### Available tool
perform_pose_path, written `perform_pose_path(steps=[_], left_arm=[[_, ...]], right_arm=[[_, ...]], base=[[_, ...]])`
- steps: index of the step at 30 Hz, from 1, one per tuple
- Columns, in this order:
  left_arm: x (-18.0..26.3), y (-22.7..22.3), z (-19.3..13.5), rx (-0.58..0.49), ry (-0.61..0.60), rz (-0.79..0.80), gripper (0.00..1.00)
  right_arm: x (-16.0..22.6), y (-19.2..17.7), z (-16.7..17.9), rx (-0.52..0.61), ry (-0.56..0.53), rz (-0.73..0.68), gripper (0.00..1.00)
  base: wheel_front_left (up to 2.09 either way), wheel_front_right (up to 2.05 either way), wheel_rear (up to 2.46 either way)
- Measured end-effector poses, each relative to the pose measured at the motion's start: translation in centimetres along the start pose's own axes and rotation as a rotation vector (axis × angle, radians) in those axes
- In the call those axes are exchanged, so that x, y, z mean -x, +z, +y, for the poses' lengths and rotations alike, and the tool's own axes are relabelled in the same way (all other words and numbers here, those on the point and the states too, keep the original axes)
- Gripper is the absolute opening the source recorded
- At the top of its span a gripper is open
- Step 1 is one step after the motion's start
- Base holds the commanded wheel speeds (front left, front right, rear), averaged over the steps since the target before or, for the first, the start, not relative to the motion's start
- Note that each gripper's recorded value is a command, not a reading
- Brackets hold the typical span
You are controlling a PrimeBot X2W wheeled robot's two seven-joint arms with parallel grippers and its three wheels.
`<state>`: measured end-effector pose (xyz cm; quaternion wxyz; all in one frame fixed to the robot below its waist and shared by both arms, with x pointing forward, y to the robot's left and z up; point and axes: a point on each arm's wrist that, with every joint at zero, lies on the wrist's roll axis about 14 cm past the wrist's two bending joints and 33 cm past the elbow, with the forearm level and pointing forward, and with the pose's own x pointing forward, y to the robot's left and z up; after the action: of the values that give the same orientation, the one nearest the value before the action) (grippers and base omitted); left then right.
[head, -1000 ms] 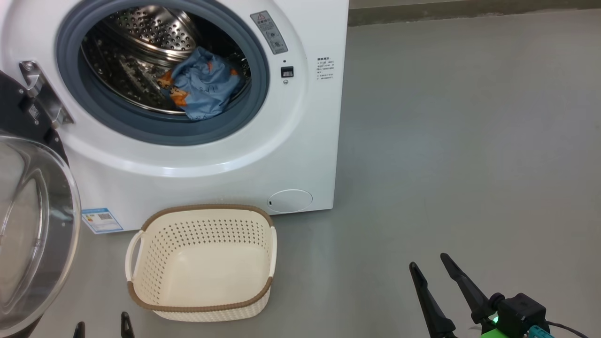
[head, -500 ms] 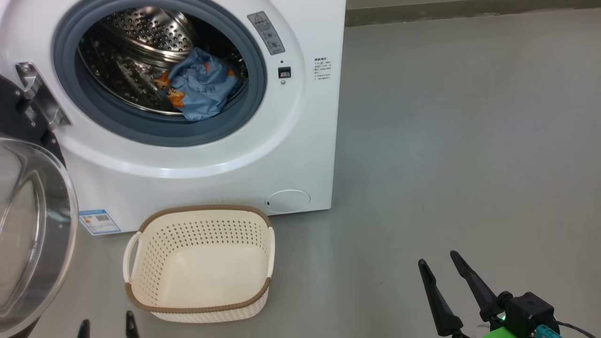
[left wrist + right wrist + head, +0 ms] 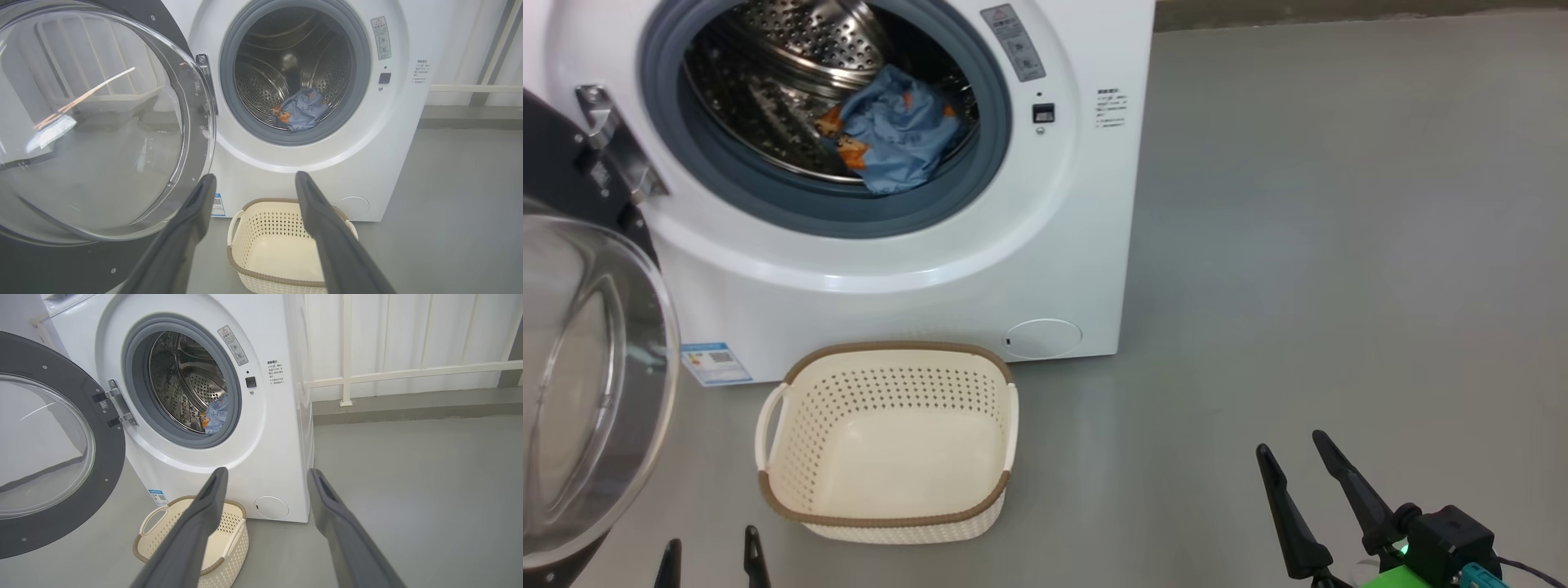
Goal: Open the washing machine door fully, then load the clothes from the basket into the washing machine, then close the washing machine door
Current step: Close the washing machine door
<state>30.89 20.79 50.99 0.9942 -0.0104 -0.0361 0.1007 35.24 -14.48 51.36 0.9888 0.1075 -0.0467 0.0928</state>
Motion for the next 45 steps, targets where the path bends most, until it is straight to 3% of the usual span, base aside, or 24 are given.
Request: perform_pose_path(steps=[28, 45], left_arm=[[4.2, 0.7, 8.7, -0.037, 0.303, -0.007, 1.0], [7.8, 1.2, 12.1, -0.034, 0.449, -0.014, 1.0]], right_arm=[[-5.2, -1.6, 8.6, -0.009, 0.306, 0.032, 1.0], [-6.0, -3.1, 13.7, -0.031, 0.46, 0.068, 1.0]], base=[[0.0, 0.0, 0.0], [0.0, 0.0, 0.0]])
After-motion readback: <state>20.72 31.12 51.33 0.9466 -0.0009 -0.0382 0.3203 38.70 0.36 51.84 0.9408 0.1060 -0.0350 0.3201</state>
